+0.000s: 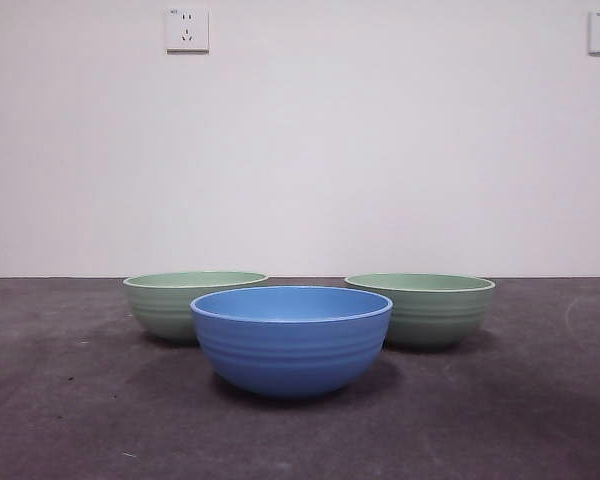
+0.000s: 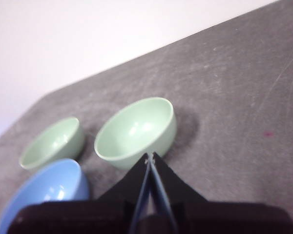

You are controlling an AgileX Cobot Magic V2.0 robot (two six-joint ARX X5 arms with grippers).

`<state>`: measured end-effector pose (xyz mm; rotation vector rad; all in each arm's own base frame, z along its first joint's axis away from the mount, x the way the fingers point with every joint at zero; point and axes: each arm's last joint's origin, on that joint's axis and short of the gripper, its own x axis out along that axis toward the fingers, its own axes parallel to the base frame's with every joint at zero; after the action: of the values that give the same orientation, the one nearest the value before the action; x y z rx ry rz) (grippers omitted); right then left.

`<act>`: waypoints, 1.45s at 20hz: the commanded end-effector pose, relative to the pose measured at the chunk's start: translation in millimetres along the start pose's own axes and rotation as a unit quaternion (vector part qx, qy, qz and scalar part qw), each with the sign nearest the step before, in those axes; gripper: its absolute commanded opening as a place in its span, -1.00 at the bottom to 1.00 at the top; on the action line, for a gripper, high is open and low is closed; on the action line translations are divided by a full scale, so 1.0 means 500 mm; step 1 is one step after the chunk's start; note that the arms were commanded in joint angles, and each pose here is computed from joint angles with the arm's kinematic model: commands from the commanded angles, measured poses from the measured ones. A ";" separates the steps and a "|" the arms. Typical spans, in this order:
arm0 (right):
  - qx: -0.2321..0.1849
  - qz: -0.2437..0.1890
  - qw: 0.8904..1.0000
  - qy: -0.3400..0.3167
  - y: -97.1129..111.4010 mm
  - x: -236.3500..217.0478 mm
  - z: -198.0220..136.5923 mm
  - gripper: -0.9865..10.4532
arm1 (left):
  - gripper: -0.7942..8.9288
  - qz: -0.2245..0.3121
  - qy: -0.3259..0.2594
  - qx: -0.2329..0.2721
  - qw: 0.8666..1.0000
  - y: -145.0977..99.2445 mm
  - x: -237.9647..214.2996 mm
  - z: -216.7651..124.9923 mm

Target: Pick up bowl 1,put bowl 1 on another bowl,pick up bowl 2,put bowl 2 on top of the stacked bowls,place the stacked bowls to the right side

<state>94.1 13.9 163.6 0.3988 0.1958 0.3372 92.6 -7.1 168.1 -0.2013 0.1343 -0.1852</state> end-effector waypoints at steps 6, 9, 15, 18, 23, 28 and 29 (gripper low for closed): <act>0.019 0.005 1.000 -0.008 0.041 -0.012 0.090 -0.85 | -0.85 -0.030 0.016 -0.047 0.998 -0.022 -0.022 0.074; 0.001 0.007 1.000 0.029 0.055 -0.009 0.122 -0.85 | -0.85 -0.061 0.041 -0.038 0.997 -0.032 -0.023 0.103; -0.057 0.039 0.988 0.136 0.081 0.010 0.183 -0.85 | -0.85 -0.128 0.114 -0.009 0.985 -0.051 -0.017 0.163; -0.076 0.073 0.976 0.189 0.095 0.022 0.216 -0.85 | -0.85 -0.154 0.152 0.018 0.976 -0.058 -0.011 0.190; -0.106 0.105 0.958 0.245 0.118 0.032 0.266 -0.85 | -0.85 -0.200 0.203 0.030 0.958 -0.067 -0.001 0.221; -0.122 0.123 0.942 0.287 0.143 0.031 0.302 -0.85 | -0.85 -0.236 0.247 0.038 0.939 -0.074 0.003 0.240; -0.125 0.125 0.939 0.295 0.146 0.030 0.305 -0.85 | -0.85 -0.239 0.252 0.040 0.937 -0.075 0.002 0.243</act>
<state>126.3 29.3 329.5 0.0972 0.6916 0.7037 106.2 -20.5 292.4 -0.1458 0.6104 -0.6993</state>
